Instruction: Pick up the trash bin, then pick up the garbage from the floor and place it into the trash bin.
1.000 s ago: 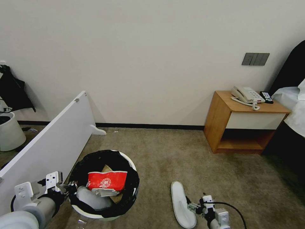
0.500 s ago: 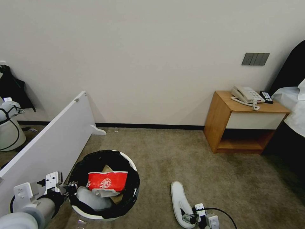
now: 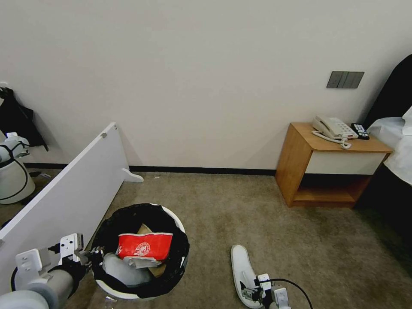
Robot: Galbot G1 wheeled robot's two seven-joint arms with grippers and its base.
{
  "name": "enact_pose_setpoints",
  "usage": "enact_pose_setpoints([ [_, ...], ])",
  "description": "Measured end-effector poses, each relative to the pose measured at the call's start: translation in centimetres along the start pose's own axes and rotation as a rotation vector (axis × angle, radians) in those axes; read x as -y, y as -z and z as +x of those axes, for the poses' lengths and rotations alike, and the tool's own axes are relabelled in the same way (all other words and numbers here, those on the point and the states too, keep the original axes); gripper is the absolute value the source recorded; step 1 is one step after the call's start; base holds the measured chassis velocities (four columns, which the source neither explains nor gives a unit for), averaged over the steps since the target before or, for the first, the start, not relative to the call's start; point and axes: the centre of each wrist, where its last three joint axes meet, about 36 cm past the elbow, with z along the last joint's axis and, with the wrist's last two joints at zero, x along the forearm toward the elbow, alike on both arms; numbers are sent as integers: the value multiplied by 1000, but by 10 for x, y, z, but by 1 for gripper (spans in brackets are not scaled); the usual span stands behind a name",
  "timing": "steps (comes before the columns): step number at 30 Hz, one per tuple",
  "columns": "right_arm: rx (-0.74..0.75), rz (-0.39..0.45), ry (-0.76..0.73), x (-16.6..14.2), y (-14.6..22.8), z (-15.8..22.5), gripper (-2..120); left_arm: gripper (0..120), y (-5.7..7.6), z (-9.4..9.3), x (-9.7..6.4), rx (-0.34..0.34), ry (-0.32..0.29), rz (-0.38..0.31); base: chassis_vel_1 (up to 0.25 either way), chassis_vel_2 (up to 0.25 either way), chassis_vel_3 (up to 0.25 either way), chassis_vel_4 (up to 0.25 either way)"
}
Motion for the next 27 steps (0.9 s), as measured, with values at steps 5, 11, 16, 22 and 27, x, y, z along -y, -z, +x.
enact_pose_setpoints([
  [5, -2, -2, 0, 1, 1, -4, 100, 1, 0, 1, 0, 1, -1, 0, 0, 0, 0, 0],
  [11, -14, -6, 5, 2, 0, -10, 100, 1, -1, 2, 0, -1, 0, -2, 0, 0, 0, 0],
  [16, -31, -16, 2, 3, -4, -16, 84, 1, 0, 3, 1, 2, -2, -2, 0, 0, 0, 0],
  [22, -37, -34, -2, 10, -2, -21, 61, 1, 0, 4, 1, 4, -3, -4, 0, 0, 0, 0],
  [27, -44, -39, 1, 10, -2, -21, 37, 1, 1, 4, 1, 5, -4, -5, 0, 0, 0, 0],
])
